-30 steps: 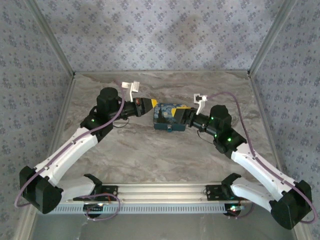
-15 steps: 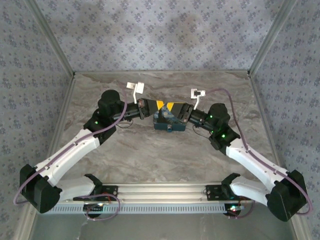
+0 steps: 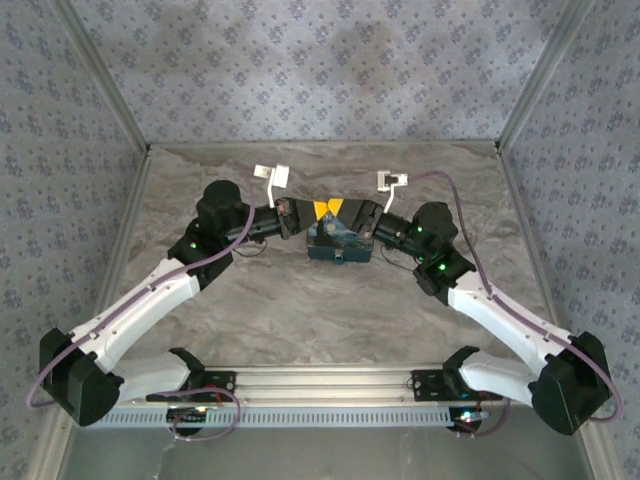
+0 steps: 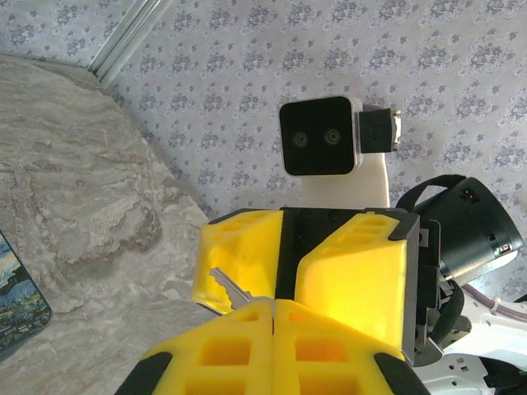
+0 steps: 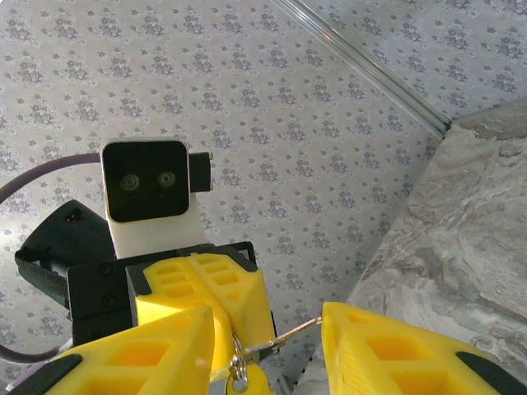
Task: Unlock a padlock with a key
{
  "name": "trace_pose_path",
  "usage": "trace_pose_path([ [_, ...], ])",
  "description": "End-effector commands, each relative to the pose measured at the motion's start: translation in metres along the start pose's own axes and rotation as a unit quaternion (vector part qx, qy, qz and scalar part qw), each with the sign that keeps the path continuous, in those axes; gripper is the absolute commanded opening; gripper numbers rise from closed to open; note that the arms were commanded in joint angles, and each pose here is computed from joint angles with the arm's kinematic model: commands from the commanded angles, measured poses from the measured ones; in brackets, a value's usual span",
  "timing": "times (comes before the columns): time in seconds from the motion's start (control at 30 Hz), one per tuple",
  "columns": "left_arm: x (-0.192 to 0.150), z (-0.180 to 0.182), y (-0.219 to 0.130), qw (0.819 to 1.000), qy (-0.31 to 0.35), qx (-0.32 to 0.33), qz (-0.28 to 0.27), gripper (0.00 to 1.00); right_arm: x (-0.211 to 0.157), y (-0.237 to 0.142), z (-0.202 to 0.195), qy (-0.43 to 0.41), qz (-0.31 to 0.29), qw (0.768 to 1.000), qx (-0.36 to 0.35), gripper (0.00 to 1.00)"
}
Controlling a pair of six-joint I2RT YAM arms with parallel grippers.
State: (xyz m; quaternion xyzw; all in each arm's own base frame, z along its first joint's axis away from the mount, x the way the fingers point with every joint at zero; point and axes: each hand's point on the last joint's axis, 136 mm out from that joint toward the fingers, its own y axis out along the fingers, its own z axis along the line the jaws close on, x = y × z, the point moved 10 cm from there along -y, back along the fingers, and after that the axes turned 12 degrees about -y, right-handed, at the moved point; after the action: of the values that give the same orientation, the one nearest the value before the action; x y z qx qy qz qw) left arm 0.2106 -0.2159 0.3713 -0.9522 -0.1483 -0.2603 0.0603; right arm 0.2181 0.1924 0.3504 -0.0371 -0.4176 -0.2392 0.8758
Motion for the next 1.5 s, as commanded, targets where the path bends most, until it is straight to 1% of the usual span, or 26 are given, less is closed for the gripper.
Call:
trace_pose_path([
  [0.0, 0.001, -0.012, -0.004, 0.999, 0.026, -0.021, -0.013, 0.00, 0.010, 0.005, 0.012, -0.004, -0.009, 1.000, 0.028, 0.41],
  [0.17, -0.001, -0.013, -0.006, 0.999, 0.029, -0.019, -0.012, 0.00, 0.010, 0.008, 0.011, 0.002, -0.006, 1.000, 0.026, 0.37],
  [0.37, -0.002, -0.014, -0.008, 0.999, 0.035, -0.019, -0.015, 0.00, 0.009, 0.011, 0.009, 0.005, -0.001, 1.000, 0.023, 0.25],
  [0.67, -0.004, -0.016, -0.013, 0.999, 0.041, -0.016, -0.022, 0.00, 0.007, 0.015, 0.009, 0.004, 0.006, 1.000, 0.027, 0.03],
  [0.73, -0.004, -0.016, -0.014, 0.999, 0.042, -0.013, -0.025, 0.00, 0.007, 0.015, 0.009, 0.002, 0.006, 1.000, 0.028, 0.00],
  [1.17, -0.003, -0.019, -0.018, 0.998, 0.053, -0.010, -0.037, 0.00, 0.003, 0.018, 0.013, -0.006, 0.022, 0.999, 0.031, 0.00],
  [1.2, -0.003, -0.019, -0.018, 0.998, 0.054, -0.008, -0.038, 0.00, 0.002, 0.018, 0.013, -0.004, 0.024, 0.999, 0.028, 0.06],
  [1.33, -0.001, -0.020, -0.018, 0.997, 0.057, -0.008, -0.043, 0.00, 0.000, 0.018, 0.014, -0.001, 0.027, 0.999, 0.032, 0.15],
  [1.47, -0.001, -0.021, -0.018, 0.997, 0.058, -0.011, -0.043, 0.00, -0.002, 0.019, 0.013, 0.002, 0.031, 0.999, 0.030, 0.17],
])
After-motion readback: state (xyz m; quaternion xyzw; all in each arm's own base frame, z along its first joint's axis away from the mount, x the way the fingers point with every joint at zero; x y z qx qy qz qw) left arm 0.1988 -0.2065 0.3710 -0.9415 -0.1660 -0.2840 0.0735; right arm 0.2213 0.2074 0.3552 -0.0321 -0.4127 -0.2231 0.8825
